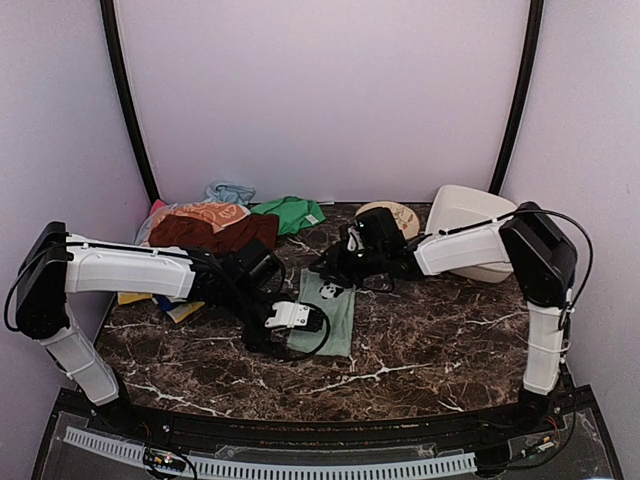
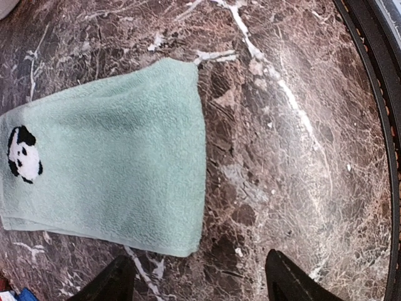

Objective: Roll the towels
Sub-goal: Rotate the towel at the center of the board.

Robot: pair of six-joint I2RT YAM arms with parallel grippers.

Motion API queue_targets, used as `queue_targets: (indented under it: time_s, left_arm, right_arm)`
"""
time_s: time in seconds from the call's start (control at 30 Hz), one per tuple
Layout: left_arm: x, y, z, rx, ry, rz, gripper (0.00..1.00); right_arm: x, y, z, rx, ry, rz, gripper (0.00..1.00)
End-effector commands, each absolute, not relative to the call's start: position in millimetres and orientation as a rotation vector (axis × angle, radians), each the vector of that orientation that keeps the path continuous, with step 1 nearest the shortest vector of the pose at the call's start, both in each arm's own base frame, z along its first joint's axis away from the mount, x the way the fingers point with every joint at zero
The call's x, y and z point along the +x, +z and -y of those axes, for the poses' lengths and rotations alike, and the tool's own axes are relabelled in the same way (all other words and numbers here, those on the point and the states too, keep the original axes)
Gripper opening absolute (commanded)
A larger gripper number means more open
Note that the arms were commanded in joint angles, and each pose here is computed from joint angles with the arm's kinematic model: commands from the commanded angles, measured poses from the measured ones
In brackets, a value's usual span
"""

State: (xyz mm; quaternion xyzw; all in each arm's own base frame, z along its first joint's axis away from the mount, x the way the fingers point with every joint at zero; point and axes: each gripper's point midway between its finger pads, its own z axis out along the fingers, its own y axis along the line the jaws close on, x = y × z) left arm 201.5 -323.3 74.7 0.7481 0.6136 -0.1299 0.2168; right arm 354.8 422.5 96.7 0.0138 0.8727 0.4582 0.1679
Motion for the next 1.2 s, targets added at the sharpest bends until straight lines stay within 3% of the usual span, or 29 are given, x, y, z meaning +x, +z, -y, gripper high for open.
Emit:
queue_targets:
  time_s: [0.0,0.2,0.53,0.8,0.93,1.03,1.1,1.17]
  left_arm:
    - [209.7,90.5,335.8,2.014,-0.359,-1.595,0.74]
    - [214.8,82.5,349.9,2.006,-0.406,-1.618,0.71]
    - [217.3,39.2,343.5,2.065,-0.359,-1.685,0.68]
    - [219.6,28.6,338.1,2.052,-0.323,-1.701,0.45]
    - [216.3,30.3,337.7,2.042,-0.343,-1.704,0.34]
    - [214.9,33.0,337.7,2.032,-0.359,-1.715,0.31]
    - [213.2,37.5,337.6,2.019,-0.374,-1.724,0.41]
    - [209.0,46.3,337.3,2.000,-0.402,-1.721,0.61]
  right_arm:
    - [329.4,117.2,-401.7,0.003,1.384,-2.470,0.40]
    - [311.1,83.0,-383.9,0.019,1.391,-2.554,0.39]
    - [321.1,28.4,-363.1,0.109,1.299,-2.655,0.37]
    - [322.2,57.9,-357.4,0.010,1.305,-2.562,0.42]
    - [318.8,84.9,-331.2,-0.069,1.120,-2.500,0.45]
    - [324.6,110.5,-293.3,-0.149,0.779,-2.411,0.55]
    - [326.7,139.5,-267.9,-0.151,0.639,-2.313,0.65]
    - [330.8,178.0,-237.2,-0.067,0.544,-2.184,0.95]
